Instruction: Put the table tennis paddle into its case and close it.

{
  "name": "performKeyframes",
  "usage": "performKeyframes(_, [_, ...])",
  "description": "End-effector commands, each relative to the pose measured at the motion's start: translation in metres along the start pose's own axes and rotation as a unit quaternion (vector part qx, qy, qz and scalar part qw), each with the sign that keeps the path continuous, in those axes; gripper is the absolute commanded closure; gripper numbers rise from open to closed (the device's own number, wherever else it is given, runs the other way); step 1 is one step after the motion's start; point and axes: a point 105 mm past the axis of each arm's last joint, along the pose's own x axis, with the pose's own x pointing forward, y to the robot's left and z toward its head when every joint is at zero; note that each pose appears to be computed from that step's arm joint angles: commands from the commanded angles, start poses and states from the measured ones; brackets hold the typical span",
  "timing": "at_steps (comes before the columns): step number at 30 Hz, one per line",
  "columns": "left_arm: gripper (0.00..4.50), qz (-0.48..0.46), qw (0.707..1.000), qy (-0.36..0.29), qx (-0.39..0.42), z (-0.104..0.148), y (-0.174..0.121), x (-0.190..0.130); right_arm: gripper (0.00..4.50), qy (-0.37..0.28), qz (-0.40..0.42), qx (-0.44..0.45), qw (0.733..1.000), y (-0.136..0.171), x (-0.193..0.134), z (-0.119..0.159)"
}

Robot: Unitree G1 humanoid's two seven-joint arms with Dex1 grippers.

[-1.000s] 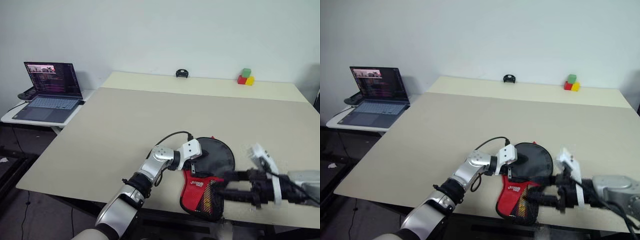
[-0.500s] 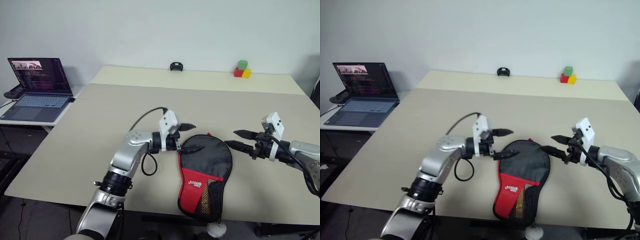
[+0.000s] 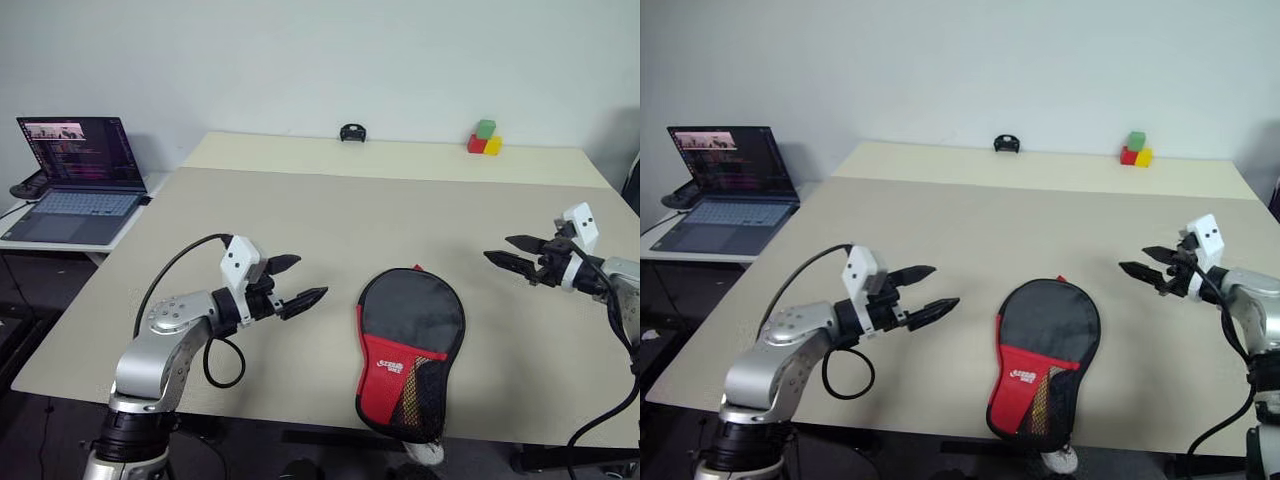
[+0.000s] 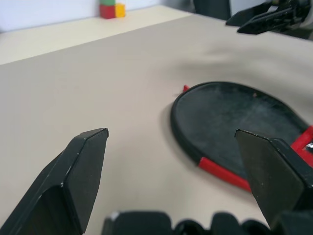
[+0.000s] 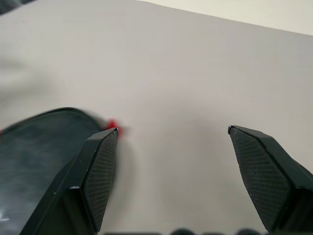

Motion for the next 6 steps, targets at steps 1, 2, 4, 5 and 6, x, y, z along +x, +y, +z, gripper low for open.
performKeyframes(1, [0.00,0.011,1.000,-0.007,0.025,0.0063,0.0034,0.0007,0.57,-0.007,0.005,-0.031,0.999,-0.0024,-0.0051,0.0117])
performKeyframes(2, [0.00,0.011,1.000,-0.003,0.024,0.0039,0.0041,0.0010,0.57,0.000,0.011,-0.034,0.999,0.0006,-0.0055,0.0092])
performKeyframes(4, [0.00,0.011,1.000,0.002,0.020,-0.0001,0.0052,0.0031,0.57,0.009,0.016,-0.033,0.999,0.0039,-0.0079,0.0054])
performKeyframes(5, [0.00,0.008,1.000,0.003,0.020,-0.0012,0.0056,0.0054,0.57,0.015,0.015,-0.033,0.999,0.0037,-0.0098,0.0039])
performKeyframes(6, [0.00,0.005,1.000,0.004,0.020,-0.0019,0.0065,0.0074,0.57,0.019,0.015,-0.031,0.999,0.0038,-0.0116,0.0025])
